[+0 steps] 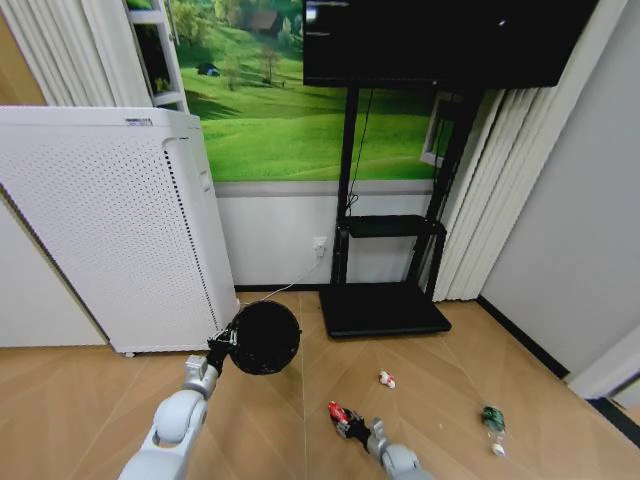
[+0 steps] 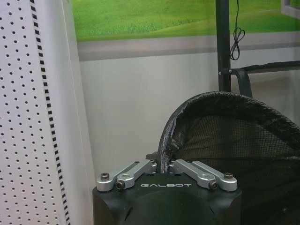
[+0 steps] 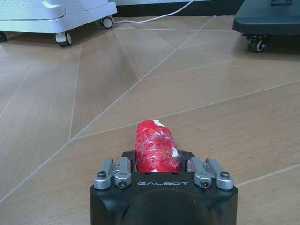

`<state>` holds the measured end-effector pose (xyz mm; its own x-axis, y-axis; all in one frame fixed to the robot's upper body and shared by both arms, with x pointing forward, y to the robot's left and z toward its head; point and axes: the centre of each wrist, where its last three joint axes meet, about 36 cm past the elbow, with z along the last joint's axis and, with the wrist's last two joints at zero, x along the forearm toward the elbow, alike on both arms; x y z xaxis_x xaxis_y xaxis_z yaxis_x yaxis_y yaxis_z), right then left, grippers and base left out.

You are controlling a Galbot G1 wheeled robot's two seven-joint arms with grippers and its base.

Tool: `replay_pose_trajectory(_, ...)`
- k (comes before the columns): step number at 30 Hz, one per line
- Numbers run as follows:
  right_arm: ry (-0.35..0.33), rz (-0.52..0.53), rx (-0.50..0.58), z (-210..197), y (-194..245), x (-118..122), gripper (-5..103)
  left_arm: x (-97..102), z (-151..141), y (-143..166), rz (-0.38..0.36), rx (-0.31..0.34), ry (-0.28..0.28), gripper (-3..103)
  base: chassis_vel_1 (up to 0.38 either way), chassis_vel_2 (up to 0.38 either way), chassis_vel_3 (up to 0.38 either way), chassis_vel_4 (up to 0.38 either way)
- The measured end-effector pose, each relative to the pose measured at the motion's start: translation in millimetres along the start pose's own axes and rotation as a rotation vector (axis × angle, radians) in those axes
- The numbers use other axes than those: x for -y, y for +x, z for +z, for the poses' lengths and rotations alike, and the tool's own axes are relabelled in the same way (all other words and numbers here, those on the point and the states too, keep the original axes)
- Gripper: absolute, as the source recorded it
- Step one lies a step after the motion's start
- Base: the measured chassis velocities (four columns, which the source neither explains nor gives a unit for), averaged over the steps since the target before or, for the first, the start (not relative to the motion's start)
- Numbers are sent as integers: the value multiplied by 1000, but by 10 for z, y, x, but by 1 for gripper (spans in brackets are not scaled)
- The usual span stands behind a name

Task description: Pick up the trash bin and place the garbage on the floor into it.

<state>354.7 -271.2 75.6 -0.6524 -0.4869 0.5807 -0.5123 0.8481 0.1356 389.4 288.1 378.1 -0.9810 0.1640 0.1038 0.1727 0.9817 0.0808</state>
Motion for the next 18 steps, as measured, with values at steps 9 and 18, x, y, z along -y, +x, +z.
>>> replay_pose_trajectory(9,-12,51,110,-297,122,148,47,23,41,-58,-1,-7,3,3,0,0,0,0)
replay_pose_trajectory(18,-54,141,301,-1026,554,469,47,52,127,-102,-4,-19,0,3,0,0,0,0)
